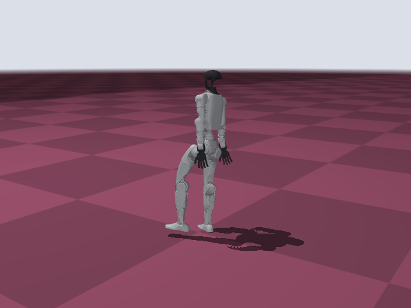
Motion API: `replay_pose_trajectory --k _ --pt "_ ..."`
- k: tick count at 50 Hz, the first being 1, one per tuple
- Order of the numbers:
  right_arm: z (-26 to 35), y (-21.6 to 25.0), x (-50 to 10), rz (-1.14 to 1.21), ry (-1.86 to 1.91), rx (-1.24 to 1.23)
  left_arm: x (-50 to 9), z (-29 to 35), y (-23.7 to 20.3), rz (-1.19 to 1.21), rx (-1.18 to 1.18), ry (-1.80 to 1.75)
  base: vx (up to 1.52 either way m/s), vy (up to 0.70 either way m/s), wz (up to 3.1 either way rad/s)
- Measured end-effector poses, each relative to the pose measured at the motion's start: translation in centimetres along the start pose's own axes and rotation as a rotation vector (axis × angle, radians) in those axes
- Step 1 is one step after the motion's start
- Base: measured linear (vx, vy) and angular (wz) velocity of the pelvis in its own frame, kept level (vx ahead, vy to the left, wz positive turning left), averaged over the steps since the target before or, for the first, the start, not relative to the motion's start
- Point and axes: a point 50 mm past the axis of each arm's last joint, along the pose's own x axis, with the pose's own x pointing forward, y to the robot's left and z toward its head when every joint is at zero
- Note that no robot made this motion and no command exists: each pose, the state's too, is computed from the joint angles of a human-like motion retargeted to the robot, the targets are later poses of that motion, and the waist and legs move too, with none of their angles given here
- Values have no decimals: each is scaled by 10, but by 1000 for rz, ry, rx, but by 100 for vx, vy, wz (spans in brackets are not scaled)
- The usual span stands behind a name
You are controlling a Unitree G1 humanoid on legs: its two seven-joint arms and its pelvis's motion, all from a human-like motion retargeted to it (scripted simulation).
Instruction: In place motions
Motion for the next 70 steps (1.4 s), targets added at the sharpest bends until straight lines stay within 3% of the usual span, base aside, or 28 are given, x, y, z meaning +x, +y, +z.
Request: replay_pose_trajectory --k 10,19,30,36,40,45,53,57,63,70 --pt "-58 28 8 79 201 207 -4 53 -13 -26 77 -177 10 14 87" --pt "-30 28 8 70 82 293 -21 118 -23 -44 169 -390 -3 17 19" --pt "65 -16 -21 -80 -217 -180 -1 12 2 0 -43 -36 8 20 -45" --pt "89 -24 -34 -119 -356 -211 -2 -27 7 -11 -27 116 2 20 -18" --pt "74 -26 -28 -130 -345 -159 -3 -18 12 -10 19 119 -2 15 19" --pt "26 -19 -9 -111 -214 -12 -8 42 15 51 200 16 -12 6 66" --pt "-49 26 13 25 51 263 -39 161 -18 46 328 -395 -15 2 49" --pt "-66 44 15 71 140 334 -54 191 -31 36 352 -504 -15 -2 -10" --pt "-64 56 17 115 120 351 -57 197 -47 -16 368 -555 -3 -1 -4" --pt "-57 55 20 99 54 320 -27 134 -48 -45 370 -377 12 -6 -28"
